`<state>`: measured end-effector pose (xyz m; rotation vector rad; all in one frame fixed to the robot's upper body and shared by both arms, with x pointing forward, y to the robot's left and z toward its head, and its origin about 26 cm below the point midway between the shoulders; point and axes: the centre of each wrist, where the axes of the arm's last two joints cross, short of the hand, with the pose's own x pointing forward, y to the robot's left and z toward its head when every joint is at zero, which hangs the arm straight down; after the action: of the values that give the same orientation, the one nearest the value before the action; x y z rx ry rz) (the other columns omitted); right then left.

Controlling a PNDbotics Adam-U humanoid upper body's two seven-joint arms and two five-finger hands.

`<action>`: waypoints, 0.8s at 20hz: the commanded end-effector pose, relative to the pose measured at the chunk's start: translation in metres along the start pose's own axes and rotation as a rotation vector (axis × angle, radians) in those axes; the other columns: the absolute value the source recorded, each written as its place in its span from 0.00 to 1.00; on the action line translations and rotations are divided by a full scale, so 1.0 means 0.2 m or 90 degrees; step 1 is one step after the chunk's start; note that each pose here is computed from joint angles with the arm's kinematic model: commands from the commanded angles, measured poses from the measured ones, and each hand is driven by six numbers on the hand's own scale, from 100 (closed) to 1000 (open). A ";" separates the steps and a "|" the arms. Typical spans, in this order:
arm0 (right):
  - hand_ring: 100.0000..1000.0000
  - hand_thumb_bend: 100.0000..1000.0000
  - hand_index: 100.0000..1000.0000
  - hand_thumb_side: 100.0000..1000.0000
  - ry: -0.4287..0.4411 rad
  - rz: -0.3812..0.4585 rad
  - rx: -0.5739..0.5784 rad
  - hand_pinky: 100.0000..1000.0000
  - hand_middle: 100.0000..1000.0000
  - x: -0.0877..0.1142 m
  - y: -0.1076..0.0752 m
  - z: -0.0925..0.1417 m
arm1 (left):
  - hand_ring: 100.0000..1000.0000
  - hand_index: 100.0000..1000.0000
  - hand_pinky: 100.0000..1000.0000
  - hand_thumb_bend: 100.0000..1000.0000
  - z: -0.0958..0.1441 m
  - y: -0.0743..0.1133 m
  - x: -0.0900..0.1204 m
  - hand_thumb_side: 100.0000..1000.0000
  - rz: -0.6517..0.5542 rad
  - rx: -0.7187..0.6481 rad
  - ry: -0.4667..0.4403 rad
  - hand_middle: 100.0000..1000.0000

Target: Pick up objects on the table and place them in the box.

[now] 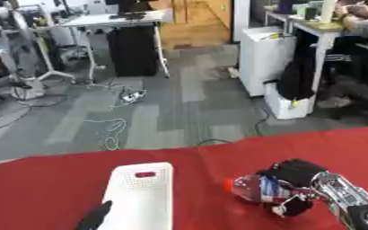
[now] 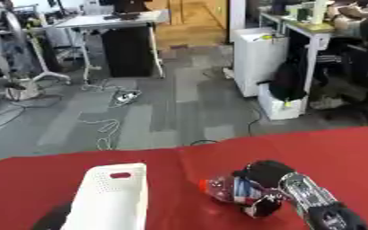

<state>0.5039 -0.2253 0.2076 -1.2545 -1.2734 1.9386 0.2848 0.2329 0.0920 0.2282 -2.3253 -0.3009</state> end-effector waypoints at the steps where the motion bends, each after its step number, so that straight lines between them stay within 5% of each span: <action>1: 0.07 0.04 0.56 0.45 0.016 0.015 -0.073 0.00 0.20 -0.05 -0.13 0.03 | 0.98 0.96 1.00 0.51 -0.02 0.03 0.02 0.86 -0.009 -0.001 -0.018 0.91; 7: 0.00 0.03 0.44 0.38 0.011 0.017 -0.101 0.00 0.06 -0.06 -0.13 0.02 | 0.98 0.96 1.00 0.51 -0.02 0.03 0.02 0.86 -0.010 -0.001 -0.017 0.91; 16: 0.00 0.03 0.42 0.36 0.018 0.034 -0.140 0.00 0.05 -0.08 -0.20 0.03 | 0.98 0.96 1.00 0.51 -0.01 0.03 0.02 0.86 -0.010 -0.004 -0.012 0.91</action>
<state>0.5036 -0.2191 0.2227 -1.3502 -1.4442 1.8822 0.2845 0.2331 0.0915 0.2283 -2.3218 -0.3024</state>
